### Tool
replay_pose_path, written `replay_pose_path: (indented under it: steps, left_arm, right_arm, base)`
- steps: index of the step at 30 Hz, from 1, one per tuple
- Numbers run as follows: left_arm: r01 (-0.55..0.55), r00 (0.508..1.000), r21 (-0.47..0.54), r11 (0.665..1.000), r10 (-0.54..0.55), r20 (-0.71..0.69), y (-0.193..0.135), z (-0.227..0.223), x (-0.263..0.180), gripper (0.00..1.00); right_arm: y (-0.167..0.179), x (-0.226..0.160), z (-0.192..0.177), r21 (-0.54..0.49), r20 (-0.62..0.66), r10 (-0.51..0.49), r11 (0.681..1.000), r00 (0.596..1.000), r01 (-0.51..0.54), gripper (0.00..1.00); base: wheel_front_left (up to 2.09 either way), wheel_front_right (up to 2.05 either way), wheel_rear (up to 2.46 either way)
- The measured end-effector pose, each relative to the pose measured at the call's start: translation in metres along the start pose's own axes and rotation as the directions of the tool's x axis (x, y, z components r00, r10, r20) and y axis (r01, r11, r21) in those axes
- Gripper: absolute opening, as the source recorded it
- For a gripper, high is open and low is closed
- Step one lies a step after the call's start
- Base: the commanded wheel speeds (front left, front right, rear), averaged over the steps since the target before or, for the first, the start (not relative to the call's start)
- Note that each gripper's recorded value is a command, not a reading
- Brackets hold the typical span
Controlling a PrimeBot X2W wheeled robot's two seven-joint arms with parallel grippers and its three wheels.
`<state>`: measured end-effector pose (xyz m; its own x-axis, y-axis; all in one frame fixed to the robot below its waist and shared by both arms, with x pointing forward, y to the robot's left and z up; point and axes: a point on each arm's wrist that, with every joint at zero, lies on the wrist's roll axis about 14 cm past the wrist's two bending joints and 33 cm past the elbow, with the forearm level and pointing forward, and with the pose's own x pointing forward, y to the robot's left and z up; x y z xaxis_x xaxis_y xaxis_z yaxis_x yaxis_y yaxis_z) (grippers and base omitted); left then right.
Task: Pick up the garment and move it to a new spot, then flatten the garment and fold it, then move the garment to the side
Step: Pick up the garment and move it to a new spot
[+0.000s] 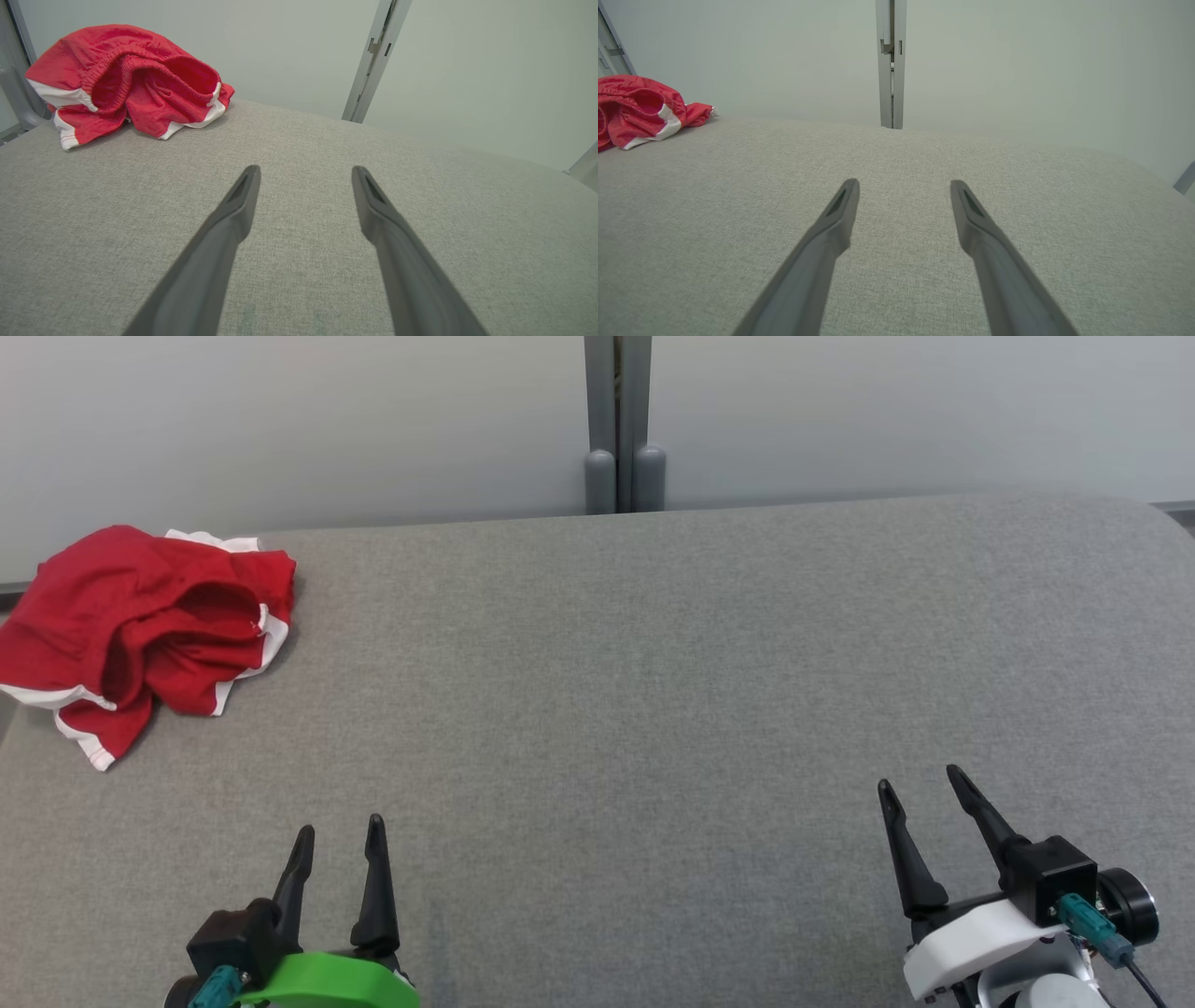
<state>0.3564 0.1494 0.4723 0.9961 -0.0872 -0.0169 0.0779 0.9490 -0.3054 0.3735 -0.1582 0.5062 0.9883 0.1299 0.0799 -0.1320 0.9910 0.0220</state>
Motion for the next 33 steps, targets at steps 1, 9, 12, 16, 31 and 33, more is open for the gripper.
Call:
replay_pose_path:
  steps: [1, 9, 12, 16, 31, 33]
  left_arm:
    - [-0.001, 1.0, 0.0, 1.0, 0.001, 0.0, 0.0, 0.0, 0.0, 1.0]
    - [-0.031, 0.999, 0.0, 1.0, 0.031, 0.007, 0.009, 0.002, -0.006, 1.0]
    - [-0.058, 0.998, 0.001, 0.998, 0.058, 0.017, 0.017, 0.005, -0.012, 1.0]
    - [-0.112, 0.993, 0.002, 0.994, 0.111, 0.036, 0.033, 0.011, -0.022, 1.0]
    - [-0.31, 0.946, -0.003, 0.951, 0.309, 0.1, 0.087, 0.029, -0.07, 1.0]
    - [-0.32, 0.942, -0.003, 0.947, 0.319, 0.104, 0.09, 0.03, -0.072, 1.0]
  right_arm:
    - [0.0, 0.0, 0.0, 0.001, 0.0, 0.0, 1.0, 1.0, 0.0, 1.0]
    - [0.007, 0.007, 0.002, 0.004, 0.009, 0.023, 1.0, 1.0, -0.023, 1.0]
    - [0.015, 0.011, 0.0, 0.008, 0.004, 0.048, 0.999, 0.999, -0.048, 1.0]
    - [0.032, 0.021, -0.002, 0.017, 0.003, 0.101, 0.995, 0.995, -0.101, 1.0]
    - [0.104, 0.047, -0.01, 0.048, -0.007, 0.302, 0.952, 0.953, -0.302, 1.0]
    - [0.108, 0.048, -0.01, 0.05, -0.006, 0.312, 0.949, 0.95, -0.311, 1.0]
  base:
    - [0.0, 0.0, 0.0]
    - [0.0, 0.0, 0.0]
    - [0.0, 0.0, 0.0]
    - [0.0, 0.0, 0.0]
    - [0.0, 0.0, 0.0]
    - [0.0, 0.0, 0.0]
